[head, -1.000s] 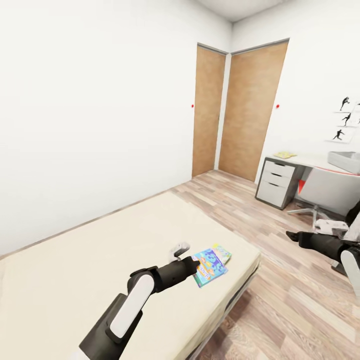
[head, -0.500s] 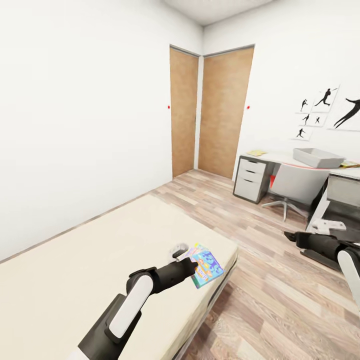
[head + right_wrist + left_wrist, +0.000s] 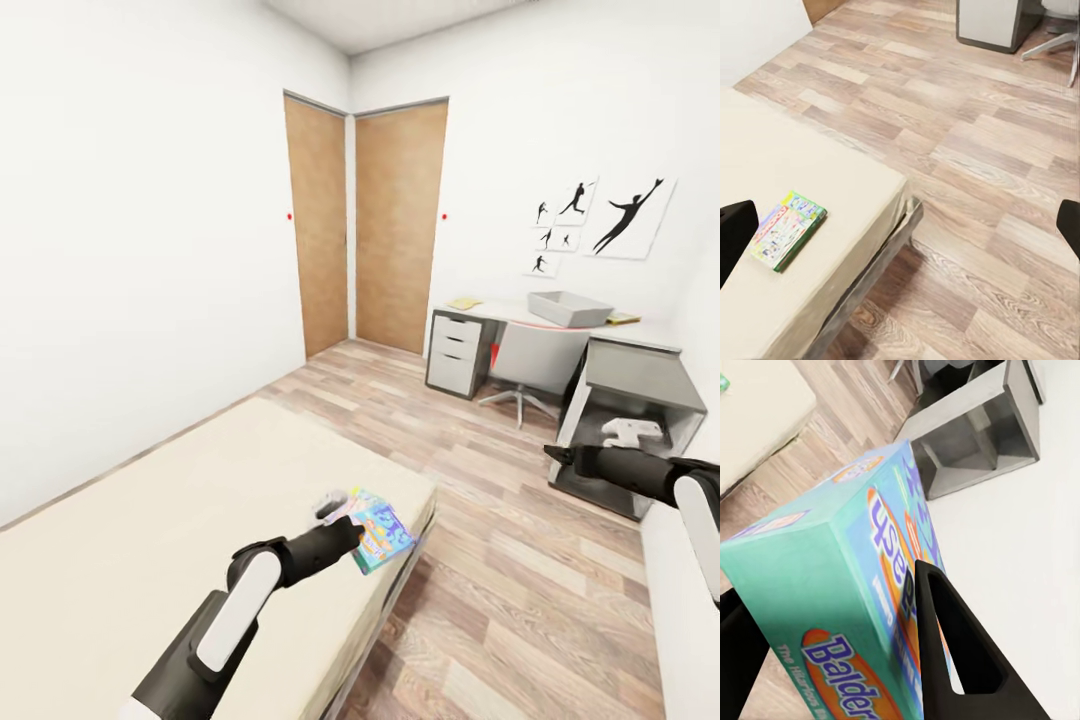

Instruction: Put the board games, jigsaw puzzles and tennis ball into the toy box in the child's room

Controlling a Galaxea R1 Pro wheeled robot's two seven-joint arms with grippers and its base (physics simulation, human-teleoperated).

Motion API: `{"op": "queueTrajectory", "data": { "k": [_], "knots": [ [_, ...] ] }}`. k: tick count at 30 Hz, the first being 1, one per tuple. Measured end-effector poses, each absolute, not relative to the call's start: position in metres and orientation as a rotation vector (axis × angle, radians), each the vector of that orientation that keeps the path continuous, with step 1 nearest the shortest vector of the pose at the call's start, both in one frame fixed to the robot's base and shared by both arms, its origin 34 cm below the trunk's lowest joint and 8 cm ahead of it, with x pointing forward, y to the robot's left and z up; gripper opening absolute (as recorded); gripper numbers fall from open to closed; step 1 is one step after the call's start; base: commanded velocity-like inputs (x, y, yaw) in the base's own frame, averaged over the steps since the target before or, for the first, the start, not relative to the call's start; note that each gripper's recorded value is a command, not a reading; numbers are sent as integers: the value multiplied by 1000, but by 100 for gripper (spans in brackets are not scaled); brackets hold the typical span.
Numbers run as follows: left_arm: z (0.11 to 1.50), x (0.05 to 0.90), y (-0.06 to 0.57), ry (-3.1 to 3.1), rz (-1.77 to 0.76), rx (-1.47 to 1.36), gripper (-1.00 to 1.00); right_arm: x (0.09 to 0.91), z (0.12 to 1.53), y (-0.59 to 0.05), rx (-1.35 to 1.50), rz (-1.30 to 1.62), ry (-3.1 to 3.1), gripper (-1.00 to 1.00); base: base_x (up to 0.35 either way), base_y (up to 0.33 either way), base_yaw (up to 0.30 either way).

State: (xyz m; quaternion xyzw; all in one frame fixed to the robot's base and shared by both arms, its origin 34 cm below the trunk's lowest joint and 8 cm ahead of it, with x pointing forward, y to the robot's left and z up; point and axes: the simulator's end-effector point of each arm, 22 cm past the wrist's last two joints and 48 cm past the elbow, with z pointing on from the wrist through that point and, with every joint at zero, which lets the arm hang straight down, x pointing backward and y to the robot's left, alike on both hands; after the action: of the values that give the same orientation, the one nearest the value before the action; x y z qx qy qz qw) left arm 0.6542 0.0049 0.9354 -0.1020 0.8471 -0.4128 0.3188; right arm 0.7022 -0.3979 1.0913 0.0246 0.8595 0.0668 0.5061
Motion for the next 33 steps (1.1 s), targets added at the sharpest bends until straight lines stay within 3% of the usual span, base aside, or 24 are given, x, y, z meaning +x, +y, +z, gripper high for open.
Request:
{"op": "queueTrajectory", "data": {
  "k": [22, 33],
  "knots": [
    [935, 654, 20, 2242, -1045, -359, -100, 701, 1097, -346, -79, 185, 2124, 100, 0, 0, -283],
    [927, 647, 21, 2281, -1028, -385, -100, 701, 1086, -295, -122, 193, 2153, 100, 0, 0, -68]
  ]
}}
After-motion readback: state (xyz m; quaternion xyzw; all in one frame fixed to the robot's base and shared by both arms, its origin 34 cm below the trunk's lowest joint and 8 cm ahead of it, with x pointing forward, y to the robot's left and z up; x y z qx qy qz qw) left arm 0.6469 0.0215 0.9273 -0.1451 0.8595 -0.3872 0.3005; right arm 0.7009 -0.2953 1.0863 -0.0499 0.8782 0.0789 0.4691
